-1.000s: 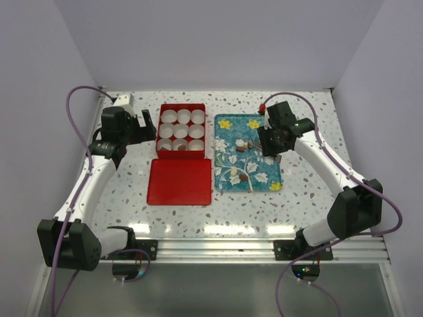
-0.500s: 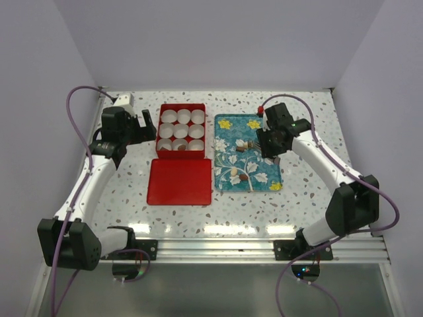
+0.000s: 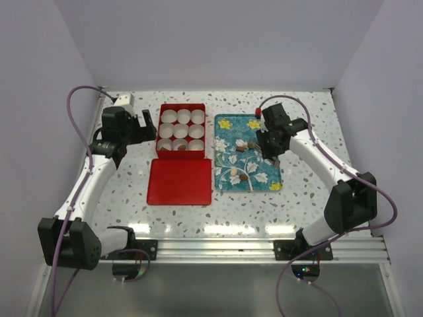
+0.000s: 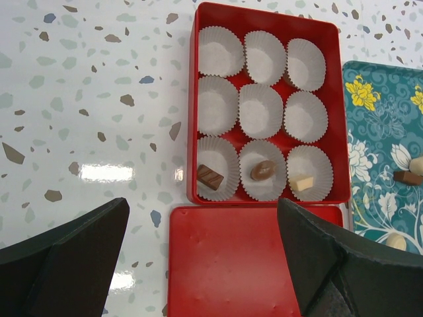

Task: Pack the chocolate

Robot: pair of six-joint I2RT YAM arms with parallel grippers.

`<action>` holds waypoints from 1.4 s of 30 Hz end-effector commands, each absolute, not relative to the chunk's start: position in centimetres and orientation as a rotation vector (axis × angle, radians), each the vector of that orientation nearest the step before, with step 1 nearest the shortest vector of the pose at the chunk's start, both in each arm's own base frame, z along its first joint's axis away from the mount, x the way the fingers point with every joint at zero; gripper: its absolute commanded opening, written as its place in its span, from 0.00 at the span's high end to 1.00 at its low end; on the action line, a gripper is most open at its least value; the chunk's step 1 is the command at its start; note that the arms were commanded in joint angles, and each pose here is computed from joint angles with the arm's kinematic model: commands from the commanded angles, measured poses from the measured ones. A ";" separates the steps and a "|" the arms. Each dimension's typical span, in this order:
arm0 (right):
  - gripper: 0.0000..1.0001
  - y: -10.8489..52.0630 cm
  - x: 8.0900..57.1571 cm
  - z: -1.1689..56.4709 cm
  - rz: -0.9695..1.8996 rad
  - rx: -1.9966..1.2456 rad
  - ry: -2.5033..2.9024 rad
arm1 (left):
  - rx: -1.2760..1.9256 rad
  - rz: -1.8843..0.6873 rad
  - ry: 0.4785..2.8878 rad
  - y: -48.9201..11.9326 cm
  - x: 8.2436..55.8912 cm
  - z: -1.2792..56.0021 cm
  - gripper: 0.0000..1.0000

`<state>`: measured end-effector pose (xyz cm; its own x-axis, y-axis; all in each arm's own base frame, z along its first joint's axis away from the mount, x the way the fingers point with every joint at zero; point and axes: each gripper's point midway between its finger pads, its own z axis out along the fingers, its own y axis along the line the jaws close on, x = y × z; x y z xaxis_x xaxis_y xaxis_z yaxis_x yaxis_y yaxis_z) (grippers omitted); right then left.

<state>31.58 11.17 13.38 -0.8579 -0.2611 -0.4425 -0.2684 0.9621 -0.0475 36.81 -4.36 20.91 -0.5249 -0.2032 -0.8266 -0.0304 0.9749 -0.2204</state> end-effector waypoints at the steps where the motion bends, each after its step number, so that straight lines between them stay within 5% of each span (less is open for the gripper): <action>1: 0.74 11.1 32.5 16.4 0.003 -0.372 2.575 | -0.131 -0.223 2.069 -4.6 37.7 21.8 0.00; 27: 0.74 11.9 33.6 23.1 0.032 -0.361 2.454 | -0.125 -0.227 2.072 -4.6 36.6 21.9 0.00; 42: 0.74 24.5 35.2 25.8 0.256 -0.564 2.328 | -0.144 -0.194 2.093 -4.0 34.8 21.1 0.00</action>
